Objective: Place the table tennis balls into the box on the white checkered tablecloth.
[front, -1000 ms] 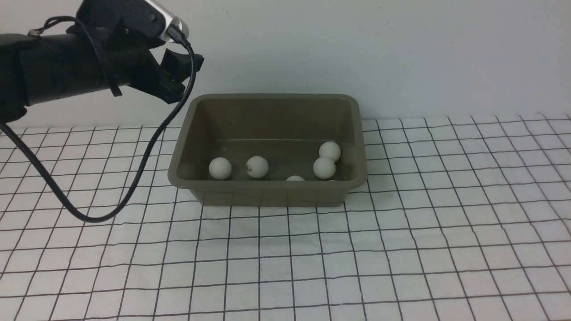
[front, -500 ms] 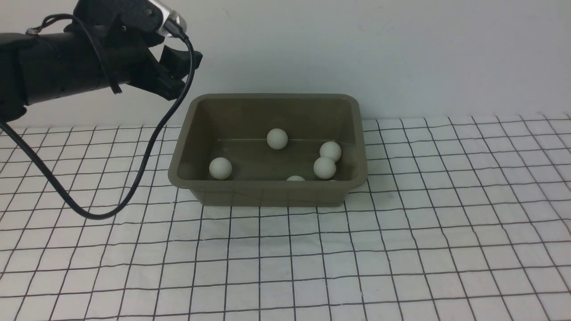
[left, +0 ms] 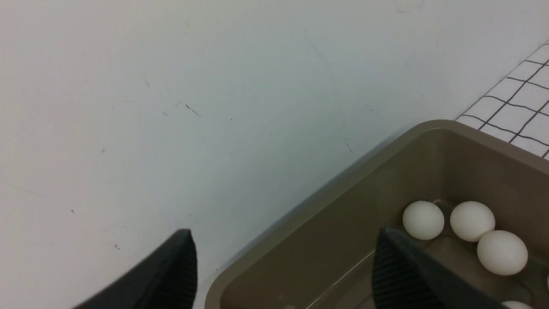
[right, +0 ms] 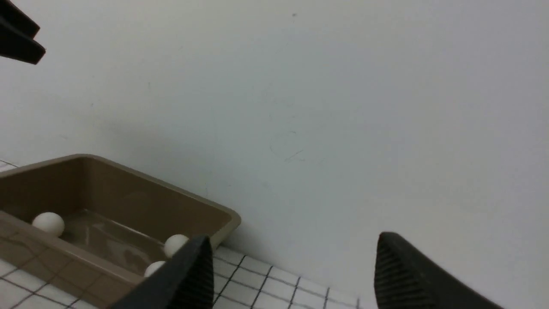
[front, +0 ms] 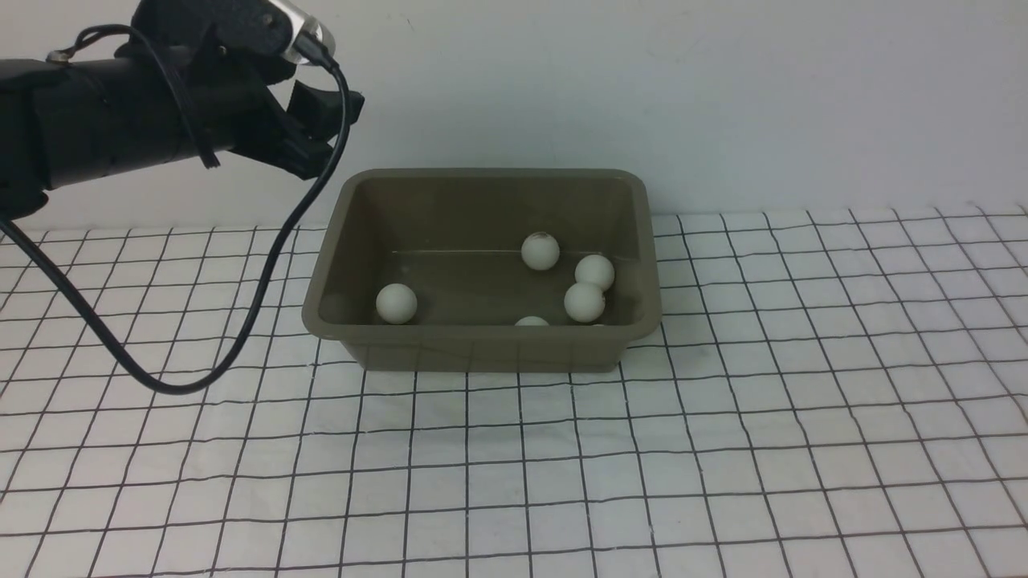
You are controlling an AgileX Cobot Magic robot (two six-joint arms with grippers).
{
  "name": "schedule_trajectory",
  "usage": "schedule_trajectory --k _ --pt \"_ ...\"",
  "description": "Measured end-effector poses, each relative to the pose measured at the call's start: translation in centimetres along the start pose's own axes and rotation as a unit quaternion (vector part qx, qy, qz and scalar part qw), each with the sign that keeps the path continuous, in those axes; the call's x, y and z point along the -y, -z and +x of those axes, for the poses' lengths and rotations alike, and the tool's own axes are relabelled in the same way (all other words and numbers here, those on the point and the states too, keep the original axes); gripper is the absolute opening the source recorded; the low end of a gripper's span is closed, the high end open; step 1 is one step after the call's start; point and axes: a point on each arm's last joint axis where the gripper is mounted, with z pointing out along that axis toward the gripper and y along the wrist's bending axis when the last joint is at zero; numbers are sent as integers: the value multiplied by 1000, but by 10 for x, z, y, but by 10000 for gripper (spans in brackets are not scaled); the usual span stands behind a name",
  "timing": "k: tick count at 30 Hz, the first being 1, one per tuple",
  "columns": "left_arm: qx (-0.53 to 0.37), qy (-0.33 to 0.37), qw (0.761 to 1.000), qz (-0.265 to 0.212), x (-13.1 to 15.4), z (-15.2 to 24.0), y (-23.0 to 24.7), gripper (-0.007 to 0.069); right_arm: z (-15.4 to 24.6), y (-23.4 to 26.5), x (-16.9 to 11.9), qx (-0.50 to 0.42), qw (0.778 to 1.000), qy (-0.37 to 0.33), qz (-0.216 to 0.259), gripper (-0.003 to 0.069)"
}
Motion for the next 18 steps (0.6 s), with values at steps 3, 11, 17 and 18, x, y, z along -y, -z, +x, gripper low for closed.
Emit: schedule_trajectory --k 3,11,17,18 --pt "0 0 1000 0 0 0 0 492 9 -1 -2 -15 1000 -25 -3 462" --pt "4 23 1000 11 2 -1 0 492 38 -1 -3 -65 996 -48 26 462" --pt "8 43 999 26 5 -2 0 492 63 6 -3 -106 990 -61 67 462" --pt "10 43 998 34 6 -2 0 492 66 7 -3 -109 990 -62 70 462"
